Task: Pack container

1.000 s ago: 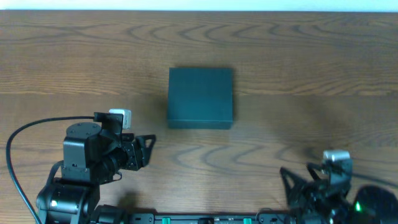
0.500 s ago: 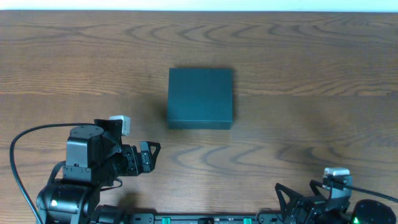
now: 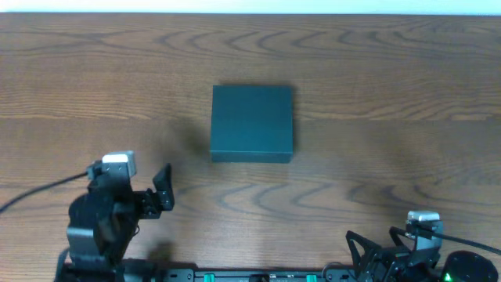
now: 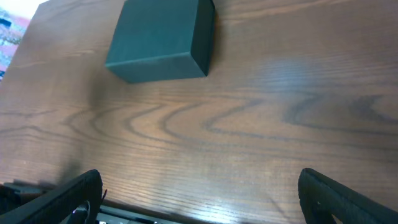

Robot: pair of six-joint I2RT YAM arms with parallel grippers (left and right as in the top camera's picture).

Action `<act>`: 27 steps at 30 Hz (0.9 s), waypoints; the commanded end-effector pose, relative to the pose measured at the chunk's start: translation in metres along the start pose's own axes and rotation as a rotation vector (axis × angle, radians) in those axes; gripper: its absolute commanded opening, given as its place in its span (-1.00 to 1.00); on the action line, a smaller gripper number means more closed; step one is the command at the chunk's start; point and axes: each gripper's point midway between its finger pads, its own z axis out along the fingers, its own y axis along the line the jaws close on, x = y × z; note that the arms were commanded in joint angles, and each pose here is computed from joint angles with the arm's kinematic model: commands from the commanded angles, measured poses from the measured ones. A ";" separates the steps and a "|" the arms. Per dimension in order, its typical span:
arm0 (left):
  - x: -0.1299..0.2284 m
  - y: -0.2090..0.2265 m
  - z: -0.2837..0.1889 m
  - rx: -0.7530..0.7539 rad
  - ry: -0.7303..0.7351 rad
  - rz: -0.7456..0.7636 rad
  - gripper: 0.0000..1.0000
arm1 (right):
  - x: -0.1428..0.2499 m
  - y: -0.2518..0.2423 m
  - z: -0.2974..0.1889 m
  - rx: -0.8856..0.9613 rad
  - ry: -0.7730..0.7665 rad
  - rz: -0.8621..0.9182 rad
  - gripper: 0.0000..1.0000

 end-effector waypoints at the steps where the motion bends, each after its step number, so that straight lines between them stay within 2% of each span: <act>1: 0.017 0.029 0.009 -0.114 -0.051 0.050 0.91 | 0.002 0.001 0.000 -0.011 0.007 0.006 0.98; 9: 0.065 0.052 0.040 -0.154 -0.099 0.027 0.90 | 0.002 0.001 0.000 -0.011 0.007 0.006 0.98; 15: 0.078 0.054 0.047 -0.144 -0.133 0.028 0.91 | 0.002 0.001 0.000 -0.011 0.007 0.006 0.99; 21: 0.095 0.058 0.056 -0.150 -0.093 0.026 0.91 | 0.002 0.001 0.000 -0.011 0.007 0.006 0.98; 27: 0.095 0.058 0.056 -0.150 -0.091 0.026 0.90 | 0.002 0.001 0.000 -0.011 0.007 0.006 0.99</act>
